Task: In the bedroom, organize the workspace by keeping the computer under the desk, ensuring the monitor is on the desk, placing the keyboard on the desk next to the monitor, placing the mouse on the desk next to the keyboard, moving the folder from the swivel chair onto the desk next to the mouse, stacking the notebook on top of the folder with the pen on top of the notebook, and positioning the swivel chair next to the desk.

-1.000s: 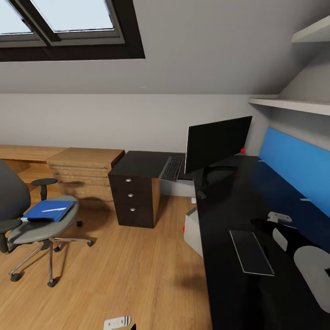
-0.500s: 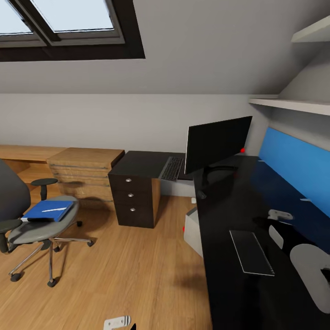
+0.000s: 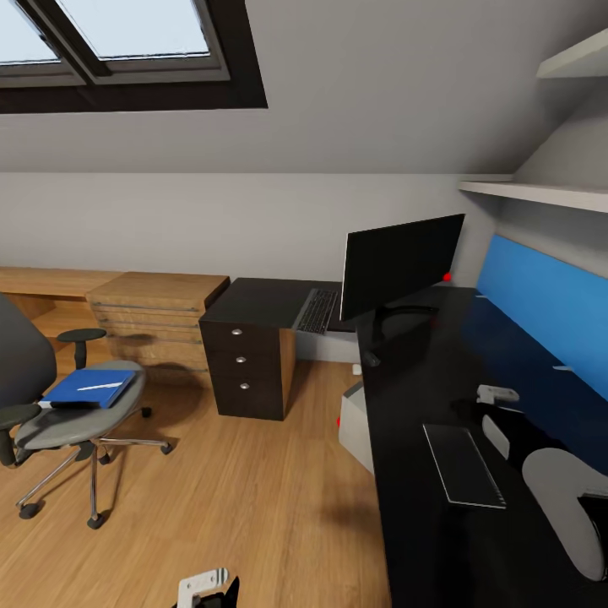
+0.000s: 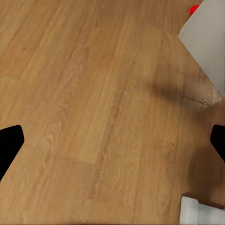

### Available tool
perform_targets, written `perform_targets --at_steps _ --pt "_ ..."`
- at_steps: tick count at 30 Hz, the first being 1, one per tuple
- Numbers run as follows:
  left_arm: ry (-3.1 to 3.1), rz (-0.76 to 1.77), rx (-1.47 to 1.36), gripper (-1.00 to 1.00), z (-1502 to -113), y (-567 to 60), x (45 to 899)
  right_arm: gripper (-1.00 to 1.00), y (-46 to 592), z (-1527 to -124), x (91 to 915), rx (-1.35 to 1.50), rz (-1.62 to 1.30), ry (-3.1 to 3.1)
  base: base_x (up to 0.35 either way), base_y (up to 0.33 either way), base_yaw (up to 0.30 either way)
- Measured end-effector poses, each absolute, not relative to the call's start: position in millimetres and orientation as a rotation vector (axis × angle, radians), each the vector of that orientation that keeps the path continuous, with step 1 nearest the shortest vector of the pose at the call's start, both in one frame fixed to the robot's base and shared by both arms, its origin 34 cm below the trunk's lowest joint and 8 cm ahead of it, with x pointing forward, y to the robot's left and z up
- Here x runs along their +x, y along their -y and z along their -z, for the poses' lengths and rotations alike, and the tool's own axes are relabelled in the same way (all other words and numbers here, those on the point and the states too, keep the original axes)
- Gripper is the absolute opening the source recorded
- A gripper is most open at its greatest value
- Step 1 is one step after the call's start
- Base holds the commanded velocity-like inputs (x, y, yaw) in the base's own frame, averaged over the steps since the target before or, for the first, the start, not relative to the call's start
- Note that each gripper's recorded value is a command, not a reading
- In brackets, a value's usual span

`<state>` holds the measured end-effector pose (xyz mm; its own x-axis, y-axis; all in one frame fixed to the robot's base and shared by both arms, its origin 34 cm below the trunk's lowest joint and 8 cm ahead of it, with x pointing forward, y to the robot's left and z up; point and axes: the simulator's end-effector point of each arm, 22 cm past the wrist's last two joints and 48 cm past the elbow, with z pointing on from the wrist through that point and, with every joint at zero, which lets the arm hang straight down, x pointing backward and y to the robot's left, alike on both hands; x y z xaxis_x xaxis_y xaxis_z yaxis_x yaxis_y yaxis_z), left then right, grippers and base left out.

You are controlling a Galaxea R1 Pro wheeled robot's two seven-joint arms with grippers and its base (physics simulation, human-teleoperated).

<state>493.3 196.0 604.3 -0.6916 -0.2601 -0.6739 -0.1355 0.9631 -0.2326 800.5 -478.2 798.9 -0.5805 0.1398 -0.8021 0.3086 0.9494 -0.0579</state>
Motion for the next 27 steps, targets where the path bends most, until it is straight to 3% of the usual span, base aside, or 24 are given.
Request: perform_targets --at_steps 27 --pt "-2.347 0.211 -0.277 1.0 -601.6 -196.2 492.1 1.0 472.6 -795.5 805.5 0.302 0.222 -2.193 0.0 0.0 0.0"
